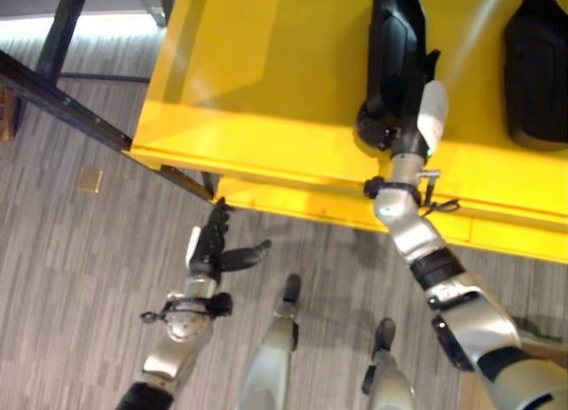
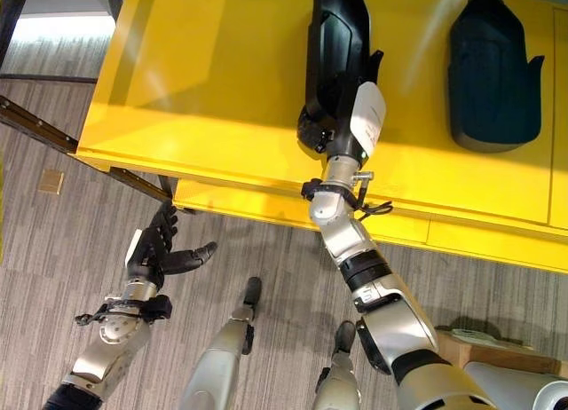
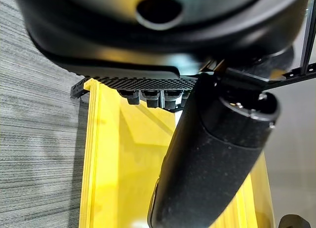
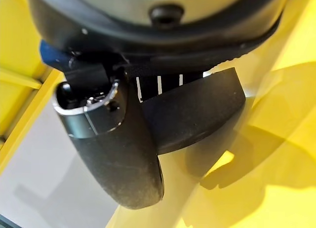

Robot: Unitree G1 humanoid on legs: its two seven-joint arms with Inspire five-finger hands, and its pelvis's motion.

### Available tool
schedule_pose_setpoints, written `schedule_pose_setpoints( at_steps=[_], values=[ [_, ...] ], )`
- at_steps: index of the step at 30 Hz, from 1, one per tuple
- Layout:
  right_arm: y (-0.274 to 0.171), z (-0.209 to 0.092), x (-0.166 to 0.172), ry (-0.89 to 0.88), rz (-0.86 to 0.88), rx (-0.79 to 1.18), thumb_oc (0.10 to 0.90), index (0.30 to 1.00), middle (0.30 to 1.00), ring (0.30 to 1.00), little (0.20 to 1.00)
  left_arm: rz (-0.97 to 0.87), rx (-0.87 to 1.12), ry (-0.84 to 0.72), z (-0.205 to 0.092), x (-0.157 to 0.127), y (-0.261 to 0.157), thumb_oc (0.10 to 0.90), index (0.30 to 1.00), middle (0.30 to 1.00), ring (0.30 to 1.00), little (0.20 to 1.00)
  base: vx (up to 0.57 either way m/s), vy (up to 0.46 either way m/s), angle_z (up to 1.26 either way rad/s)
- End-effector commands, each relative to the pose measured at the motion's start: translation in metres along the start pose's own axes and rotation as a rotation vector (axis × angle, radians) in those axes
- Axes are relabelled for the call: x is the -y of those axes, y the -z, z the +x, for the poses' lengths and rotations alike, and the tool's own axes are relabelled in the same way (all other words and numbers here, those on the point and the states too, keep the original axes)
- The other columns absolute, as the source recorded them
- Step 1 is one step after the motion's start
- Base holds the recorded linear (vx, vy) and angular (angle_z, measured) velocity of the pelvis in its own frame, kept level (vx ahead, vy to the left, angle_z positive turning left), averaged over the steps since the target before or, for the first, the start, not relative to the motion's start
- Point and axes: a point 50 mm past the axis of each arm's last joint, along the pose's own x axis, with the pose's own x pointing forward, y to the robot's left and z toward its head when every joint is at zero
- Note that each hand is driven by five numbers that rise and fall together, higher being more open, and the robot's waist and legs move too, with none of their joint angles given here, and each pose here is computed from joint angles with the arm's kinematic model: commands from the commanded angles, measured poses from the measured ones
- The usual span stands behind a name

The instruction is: Move parts from the plastic box to the shelf.

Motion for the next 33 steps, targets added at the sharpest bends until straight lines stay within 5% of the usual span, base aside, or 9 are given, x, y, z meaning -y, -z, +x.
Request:
schedule_pose_setpoints(
  at_steps=[1,5,7,8,22,33],
  values=[
    [-0.002,0.010,0.016,0.081,0.084,-0.032,0.400,0.300,0.300,0.300,0.300,-0.048,0.239,0.012,0.004,0.001,-0.045,0.900,1.000,1.000,1.000,1.000,0.00,0.000,0.00],
    [-0.005,0.011,0.016,0.083,0.087,-0.024,0.400,0.300,0.300,0.300,0.300,-0.050,0.244,0.012,0.004,0.001,-0.046,0.900,1.000,1.000,1.000,1.000,0.00,0.000,0.00],
    [-0.009,0.011,0.016,0.076,0.106,-0.008,0.612,0.596,0.596,0.596,0.596,-0.049,0.242,0.009,0.004,0.001,-0.045,0.900,1.000,1.000,1.000,1.000,0.00,0.000,0.00],
    [-0.011,0.012,0.016,0.074,0.110,0.004,0.900,1.000,1.000,1.000,1.000,-0.046,0.242,0.011,0.004,0.001,-0.046,0.900,1.000,1.000,1.000,1.000,0.00,0.000,0.00],
    [-0.085,0.005,0.025,0.041,0.359,0.299,0.900,1.000,1.000,1.000,1.000,-0.058,0.231,-0.006,0.005,0.000,-0.044,0.900,1.000,1.000,1.000,1.000,0.00,0.000,0.00],
    [-0.190,-0.069,0.020,-0.282,0.832,0.700,0.900,1.000,1.000,1.000,1.000,-0.065,0.216,-0.055,0.001,-0.006,-0.042,0.900,1.000,1.000,1.000,1.000,0.00,0.000,0.00]
  ],
)
